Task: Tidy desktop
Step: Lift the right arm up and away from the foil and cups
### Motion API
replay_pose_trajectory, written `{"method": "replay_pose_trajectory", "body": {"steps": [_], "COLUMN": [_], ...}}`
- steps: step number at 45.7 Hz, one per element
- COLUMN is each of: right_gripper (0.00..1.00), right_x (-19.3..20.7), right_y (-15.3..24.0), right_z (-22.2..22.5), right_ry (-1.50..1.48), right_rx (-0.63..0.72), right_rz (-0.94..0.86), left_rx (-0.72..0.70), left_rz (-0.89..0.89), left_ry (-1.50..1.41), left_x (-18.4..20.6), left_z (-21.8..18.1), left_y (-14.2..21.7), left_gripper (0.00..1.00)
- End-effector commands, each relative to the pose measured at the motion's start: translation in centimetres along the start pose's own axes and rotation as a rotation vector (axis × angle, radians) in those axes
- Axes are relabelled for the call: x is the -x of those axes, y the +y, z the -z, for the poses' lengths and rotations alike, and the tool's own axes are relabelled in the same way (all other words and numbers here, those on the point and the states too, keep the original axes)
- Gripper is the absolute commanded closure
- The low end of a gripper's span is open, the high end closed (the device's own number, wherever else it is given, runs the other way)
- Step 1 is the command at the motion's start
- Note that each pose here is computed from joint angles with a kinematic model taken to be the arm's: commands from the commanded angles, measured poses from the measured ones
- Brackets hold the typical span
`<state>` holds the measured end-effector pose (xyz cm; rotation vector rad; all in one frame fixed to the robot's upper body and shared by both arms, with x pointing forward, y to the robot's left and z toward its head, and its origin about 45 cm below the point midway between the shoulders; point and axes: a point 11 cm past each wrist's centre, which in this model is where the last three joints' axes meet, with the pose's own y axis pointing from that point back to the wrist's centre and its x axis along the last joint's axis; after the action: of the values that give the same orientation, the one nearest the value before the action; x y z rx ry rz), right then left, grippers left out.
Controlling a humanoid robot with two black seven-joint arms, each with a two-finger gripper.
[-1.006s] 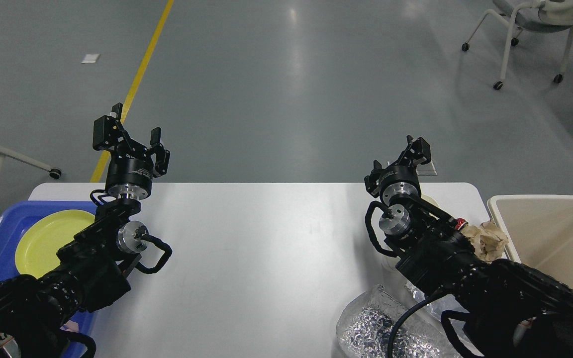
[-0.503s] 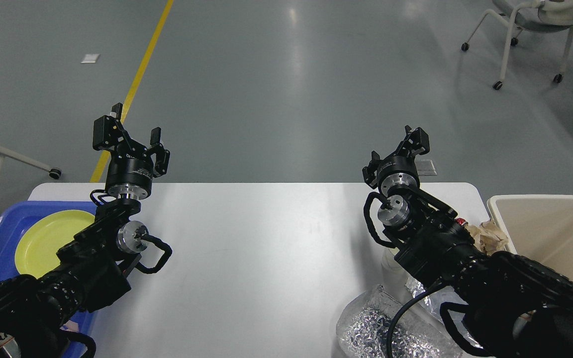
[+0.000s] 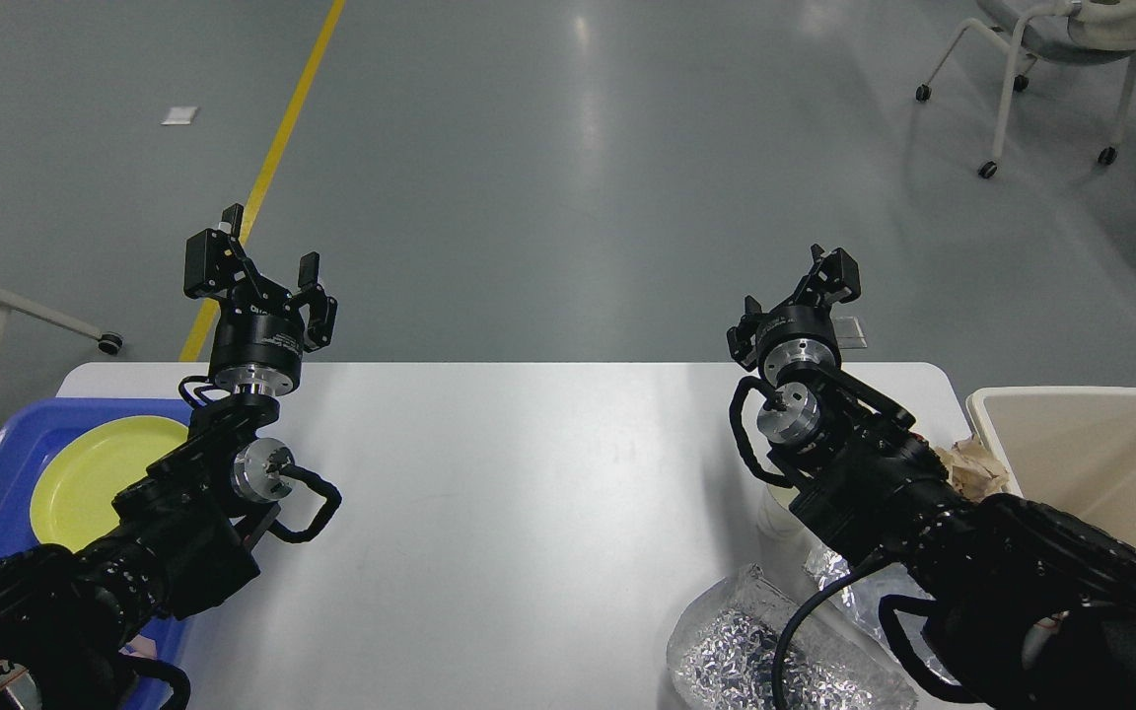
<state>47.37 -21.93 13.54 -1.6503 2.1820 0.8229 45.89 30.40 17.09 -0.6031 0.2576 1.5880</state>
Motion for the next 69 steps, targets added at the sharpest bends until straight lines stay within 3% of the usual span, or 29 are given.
{"method": "replay_pose_trajectory", "body": {"steps": [1, 9, 18, 26, 45, 50, 60, 68, 69], "right_gripper": [0.00, 0.00, 0.00, 0.00, 0.00, 0.00, 0.00, 0.00, 0.00], "right_x": [0.2, 0.6, 1.0, 3.4, 6.9, 9.5, 10.2, 10.9, 11.2], "right_y": [-0.1, -0.4, -2.0, -2.4, -4.1, -3.7, -2.6, -1.7, -1.5], "right_z": [0.1, -0.6, 3.5, 5.2, 18.0, 18.5, 18.7, 20.0, 20.7], "right_ry": [0.015, 0.032, 0.082, 0.090, 0.153, 0.287, 0.751, 1.172, 1.327], "right_rx": [0.013, 0.164, 0.235, 0.201, -0.015, -0.019, 0.061, 0.102, 0.099], "right_rz": [-0.003, -0.017, -0.020, 0.040, 0.136, 0.270, 0.494, 0.534, 0.529], "left_rx": [0.000, -0.001, 0.000, 0.000, -0.001, -0.001, 0.000, -0.001, -0.001], "left_rz": [-0.001, 0.000, 0.000, 0.002, 0.001, 0.001, 0.000, 0.001, 0.001], "left_ry": [-0.001, -0.002, 0.000, -0.001, -0.001, -0.001, 0.000, -0.001, -0.001], "left_x": [0.0, 0.0, 0.0, 0.0, 0.0, 0.0, 0.0, 0.0, 0.0], "left_z": [0.0, 0.0, 0.0, 0.0, 0.0, 0.0, 0.0, 0.0, 0.0], "left_y": [0.0, 0.0, 0.0, 0.0, 0.0, 0.0, 0.0, 0.0, 0.0], "left_gripper": [0.00, 0.00, 0.00, 0.00, 0.00, 0.00, 0.00, 0.00, 0.00]}}
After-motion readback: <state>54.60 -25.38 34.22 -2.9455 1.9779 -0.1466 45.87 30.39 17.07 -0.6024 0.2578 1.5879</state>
